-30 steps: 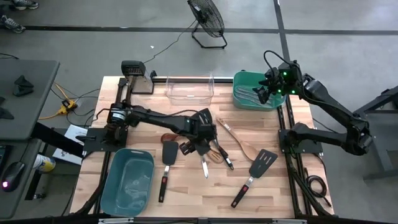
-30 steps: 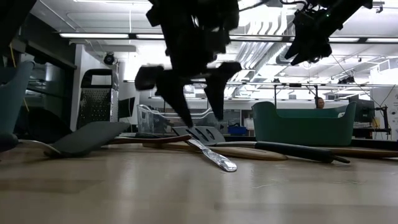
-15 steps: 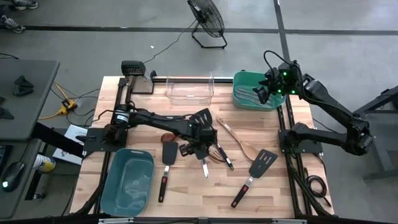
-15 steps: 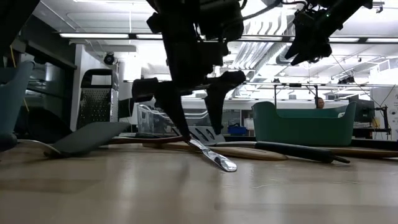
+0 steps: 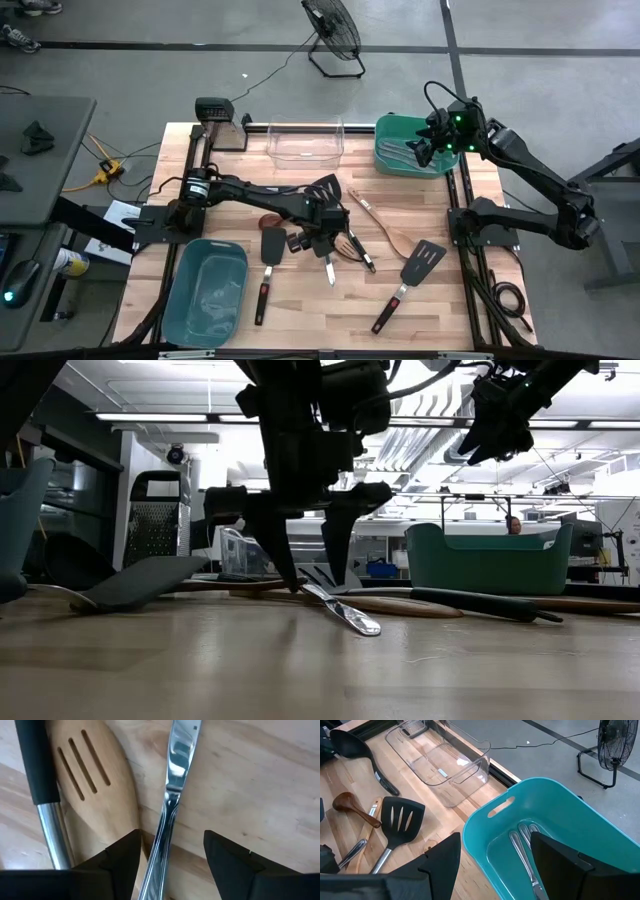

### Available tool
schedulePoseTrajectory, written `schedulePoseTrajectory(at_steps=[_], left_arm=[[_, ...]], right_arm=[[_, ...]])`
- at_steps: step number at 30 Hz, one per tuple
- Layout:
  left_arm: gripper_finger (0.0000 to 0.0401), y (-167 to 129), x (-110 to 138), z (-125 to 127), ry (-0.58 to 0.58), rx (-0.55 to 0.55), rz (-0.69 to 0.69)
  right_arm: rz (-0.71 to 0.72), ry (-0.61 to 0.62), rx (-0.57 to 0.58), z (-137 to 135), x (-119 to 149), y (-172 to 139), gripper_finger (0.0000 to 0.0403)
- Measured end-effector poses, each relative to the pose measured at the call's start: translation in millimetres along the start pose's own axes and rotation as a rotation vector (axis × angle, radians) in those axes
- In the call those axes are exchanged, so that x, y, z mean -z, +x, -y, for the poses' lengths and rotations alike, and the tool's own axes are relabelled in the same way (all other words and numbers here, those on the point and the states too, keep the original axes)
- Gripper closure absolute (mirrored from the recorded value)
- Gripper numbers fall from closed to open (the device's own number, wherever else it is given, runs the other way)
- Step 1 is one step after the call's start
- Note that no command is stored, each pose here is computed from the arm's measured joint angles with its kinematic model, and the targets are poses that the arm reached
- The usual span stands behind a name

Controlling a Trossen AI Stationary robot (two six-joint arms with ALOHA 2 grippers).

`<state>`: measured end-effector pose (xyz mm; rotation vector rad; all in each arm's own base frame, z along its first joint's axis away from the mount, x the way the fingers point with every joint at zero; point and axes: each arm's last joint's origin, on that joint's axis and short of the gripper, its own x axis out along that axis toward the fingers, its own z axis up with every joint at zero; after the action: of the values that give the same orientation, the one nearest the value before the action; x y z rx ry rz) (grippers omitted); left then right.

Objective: Pick & Place Kitchen Items
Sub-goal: Put the dinner knife into the green bin

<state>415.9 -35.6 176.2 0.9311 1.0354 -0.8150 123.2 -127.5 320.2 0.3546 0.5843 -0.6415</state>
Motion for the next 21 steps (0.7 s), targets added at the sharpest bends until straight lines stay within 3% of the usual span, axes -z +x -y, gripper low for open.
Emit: schedulePoseTrajectory(at_steps=[21], left_arm=[[0.0193,13,2,0,-0.006,0.018,-0.018]], right_arm=[[-0.004,0.001,-0.008,0,0,0,0.017]])
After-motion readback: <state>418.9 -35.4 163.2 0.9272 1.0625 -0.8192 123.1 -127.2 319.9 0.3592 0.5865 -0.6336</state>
